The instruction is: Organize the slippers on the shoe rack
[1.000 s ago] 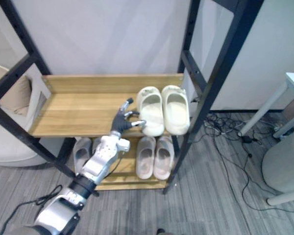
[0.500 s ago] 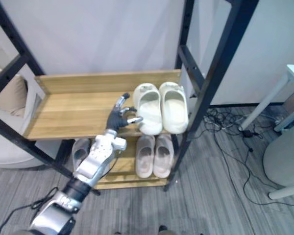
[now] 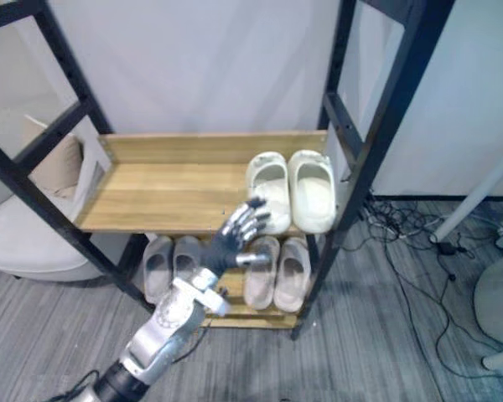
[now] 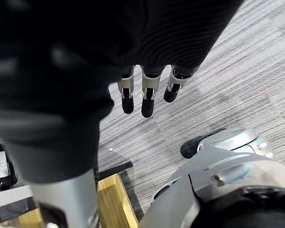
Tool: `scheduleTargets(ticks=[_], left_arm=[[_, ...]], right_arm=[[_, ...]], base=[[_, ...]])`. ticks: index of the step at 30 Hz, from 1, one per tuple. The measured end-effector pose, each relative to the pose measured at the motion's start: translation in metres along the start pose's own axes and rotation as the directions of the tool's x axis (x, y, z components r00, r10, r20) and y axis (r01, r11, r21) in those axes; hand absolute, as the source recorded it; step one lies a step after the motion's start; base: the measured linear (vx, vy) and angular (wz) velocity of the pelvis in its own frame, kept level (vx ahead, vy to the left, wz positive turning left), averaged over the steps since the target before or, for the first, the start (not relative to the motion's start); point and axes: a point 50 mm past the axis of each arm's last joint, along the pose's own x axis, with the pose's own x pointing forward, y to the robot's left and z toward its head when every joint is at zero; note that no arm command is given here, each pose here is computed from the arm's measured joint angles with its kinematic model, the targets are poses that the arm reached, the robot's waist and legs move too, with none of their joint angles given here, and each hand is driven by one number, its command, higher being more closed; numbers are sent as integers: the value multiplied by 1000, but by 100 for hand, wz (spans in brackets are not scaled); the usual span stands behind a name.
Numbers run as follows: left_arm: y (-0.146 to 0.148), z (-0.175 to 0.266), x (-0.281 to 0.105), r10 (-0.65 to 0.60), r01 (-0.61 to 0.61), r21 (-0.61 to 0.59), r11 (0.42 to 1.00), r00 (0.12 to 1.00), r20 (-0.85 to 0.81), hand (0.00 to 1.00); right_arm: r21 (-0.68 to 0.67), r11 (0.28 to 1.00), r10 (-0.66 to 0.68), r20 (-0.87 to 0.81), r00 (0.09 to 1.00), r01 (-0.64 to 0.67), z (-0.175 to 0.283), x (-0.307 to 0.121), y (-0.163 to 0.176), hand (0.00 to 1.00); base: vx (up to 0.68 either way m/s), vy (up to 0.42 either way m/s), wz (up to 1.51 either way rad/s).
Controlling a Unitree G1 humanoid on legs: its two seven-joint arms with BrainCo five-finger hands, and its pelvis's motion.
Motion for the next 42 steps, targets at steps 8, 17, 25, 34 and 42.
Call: scheduleTargets(ticks=[8,17,25,34,42], left_arm=[[-3,-81,-47,-31,0,-87,996,931,-364,0],[52,-153,-118,233,-191,140,972,654,-720,0],[76,-182,-186,396,-211,341,916,335,-855,0],[83,-184,-203,468,-249,410,877,249,-848,0],[80,-186,-201,470,-277,403,872,247,-847,0]], right_arm=[[-3,1000,7,-36,999,-7,-9,-1,2,0],[-7,1000,13,-55,998,-13,-12,-1,6,0],[-18,1000,23,-66,998,-24,-13,1,14,0],[-26,1000,15,-88,996,-17,-17,0,12,0],[-31,999,16,-86,996,-19,-17,1,12,0]], base=[[-5,-3,4],[-12,-1,2],[3,4,-7],[-46,0,-3],[5,0,0]])
